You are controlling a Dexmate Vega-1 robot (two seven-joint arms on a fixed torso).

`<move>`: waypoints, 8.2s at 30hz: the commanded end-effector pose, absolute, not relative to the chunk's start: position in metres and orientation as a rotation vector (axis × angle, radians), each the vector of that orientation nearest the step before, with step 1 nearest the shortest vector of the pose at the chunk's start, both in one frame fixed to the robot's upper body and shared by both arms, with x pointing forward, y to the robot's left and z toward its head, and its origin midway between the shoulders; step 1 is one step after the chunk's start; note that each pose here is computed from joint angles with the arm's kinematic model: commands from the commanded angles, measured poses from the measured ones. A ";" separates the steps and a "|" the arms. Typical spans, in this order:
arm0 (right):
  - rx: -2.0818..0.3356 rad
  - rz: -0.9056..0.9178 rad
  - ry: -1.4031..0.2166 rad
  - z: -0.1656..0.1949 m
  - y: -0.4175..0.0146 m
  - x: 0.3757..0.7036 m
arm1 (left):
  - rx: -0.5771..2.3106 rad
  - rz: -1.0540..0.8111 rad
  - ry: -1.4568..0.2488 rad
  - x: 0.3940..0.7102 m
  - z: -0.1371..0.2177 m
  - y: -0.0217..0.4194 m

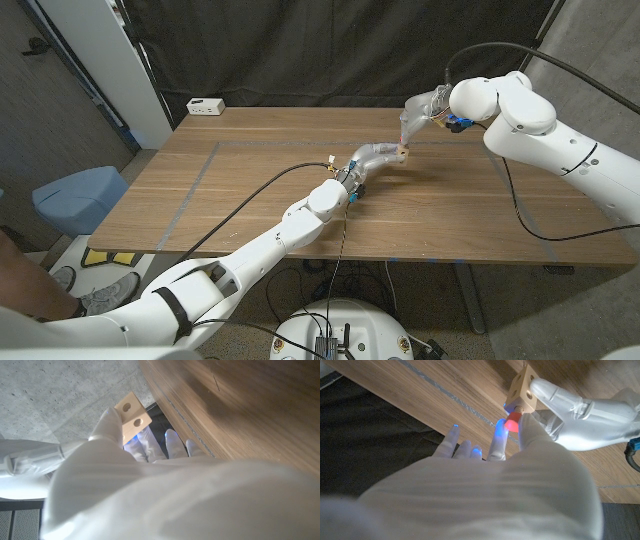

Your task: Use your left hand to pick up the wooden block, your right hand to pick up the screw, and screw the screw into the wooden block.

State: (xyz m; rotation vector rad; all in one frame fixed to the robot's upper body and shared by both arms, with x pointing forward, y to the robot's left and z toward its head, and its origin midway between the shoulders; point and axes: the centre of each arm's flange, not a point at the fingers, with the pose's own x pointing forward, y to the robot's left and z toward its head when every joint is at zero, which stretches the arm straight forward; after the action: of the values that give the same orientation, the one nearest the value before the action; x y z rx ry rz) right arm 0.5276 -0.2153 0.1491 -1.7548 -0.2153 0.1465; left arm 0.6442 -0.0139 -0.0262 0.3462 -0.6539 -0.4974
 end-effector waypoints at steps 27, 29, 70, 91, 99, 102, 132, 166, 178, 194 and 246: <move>-1.731 0.093 -0.245 0.145 -0.218 0.529 | 0.351 -0.498 -0.657 0.643 -0.025 -0.016; -1.731 0.087 -0.243 0.145 -0.218 0.529 | 0.350 -0.499 -0.655 0.643 -0.026 -0.016; -1.734 0.029 -0.230 0.136 -0.215 0.531 | 0.355 -0.500 -0.641 0.643 -0.030 -0.015; -1.731 0.003 -0.268 0.133 -0.209 0.532 | 0.353 -0.496 -0.648 0.639 -0.030 -0.015; -1.735 -0.005 -0.269 0.133 -0.209 0.530 | 0.353 -0.496 -0.648 0.638 -0.031 -0.015; -1.736 -0.005 -0.269 0.133 -0.209 0.529 | 0.353 -0.497 -0.648 0.638 -0.031 -0.015; -1.770 0.041 -0.129 0.141 -0.217 0.521 | 0.358 -0.510 -0.648 0.638 -0.031 -0.015; -1.810 0.125 -0.132 0.143 -0.218 0.518 | 0.364 -0.517 -0.648 0.639 -0.030 -0.019; -1.842 0.120 -0.152 0.145 -0.217 0.519 | 0.367 -0.516 -0.646 0.640 -0.029 -0.020; -1.888 0.124 -0.152 0.152 -0.214 0.518 | 0.370 -0.521 -0.642 0.641 -0.029 -0.021; -1.914 0.170 -0.113 0.154 -0.209 0.530 | 0.375 -0.524 -0.644 0.639 -0.030 -0.022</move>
State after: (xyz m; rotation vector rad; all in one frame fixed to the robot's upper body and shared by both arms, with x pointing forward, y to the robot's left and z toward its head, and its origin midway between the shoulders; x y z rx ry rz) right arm 0.5295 -0.2097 0.1548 -1.9134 -0.1092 0.1684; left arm 0.6406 -0.0220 -0.0296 0.3766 -0.6430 -0.5241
